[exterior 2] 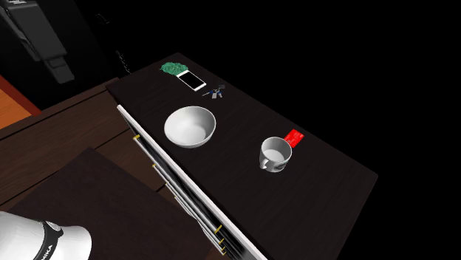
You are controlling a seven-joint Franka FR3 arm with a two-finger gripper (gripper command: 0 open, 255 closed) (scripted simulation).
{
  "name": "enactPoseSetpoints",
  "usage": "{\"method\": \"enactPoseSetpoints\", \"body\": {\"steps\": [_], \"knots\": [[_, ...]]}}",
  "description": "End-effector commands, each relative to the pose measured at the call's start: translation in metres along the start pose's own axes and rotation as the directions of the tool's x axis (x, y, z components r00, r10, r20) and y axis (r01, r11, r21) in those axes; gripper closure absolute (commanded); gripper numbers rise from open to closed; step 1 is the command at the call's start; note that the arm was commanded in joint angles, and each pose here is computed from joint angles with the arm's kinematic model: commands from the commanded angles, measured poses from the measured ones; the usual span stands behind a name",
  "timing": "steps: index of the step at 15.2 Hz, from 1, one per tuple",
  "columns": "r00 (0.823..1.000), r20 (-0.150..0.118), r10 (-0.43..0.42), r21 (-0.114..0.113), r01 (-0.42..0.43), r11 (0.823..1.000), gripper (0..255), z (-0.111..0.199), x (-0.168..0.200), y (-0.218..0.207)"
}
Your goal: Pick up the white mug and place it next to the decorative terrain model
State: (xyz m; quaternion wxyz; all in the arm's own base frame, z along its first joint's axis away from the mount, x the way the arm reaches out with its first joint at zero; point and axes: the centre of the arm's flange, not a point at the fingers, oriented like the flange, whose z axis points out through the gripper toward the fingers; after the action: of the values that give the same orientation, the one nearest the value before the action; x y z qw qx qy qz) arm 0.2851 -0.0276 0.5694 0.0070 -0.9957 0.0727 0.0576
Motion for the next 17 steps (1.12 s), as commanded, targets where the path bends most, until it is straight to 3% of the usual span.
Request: {"method": "enactPoseSetpoints", "body": {"steps": [1,17], "knots": [[1.000,0.000,0.000,0.000,0.000,1.000,0,0.000,0.000,0.000],[0.999,-0.022,-0.036,-0.025,0.035,0.999,0,0.125,0.138,0.091]]}}
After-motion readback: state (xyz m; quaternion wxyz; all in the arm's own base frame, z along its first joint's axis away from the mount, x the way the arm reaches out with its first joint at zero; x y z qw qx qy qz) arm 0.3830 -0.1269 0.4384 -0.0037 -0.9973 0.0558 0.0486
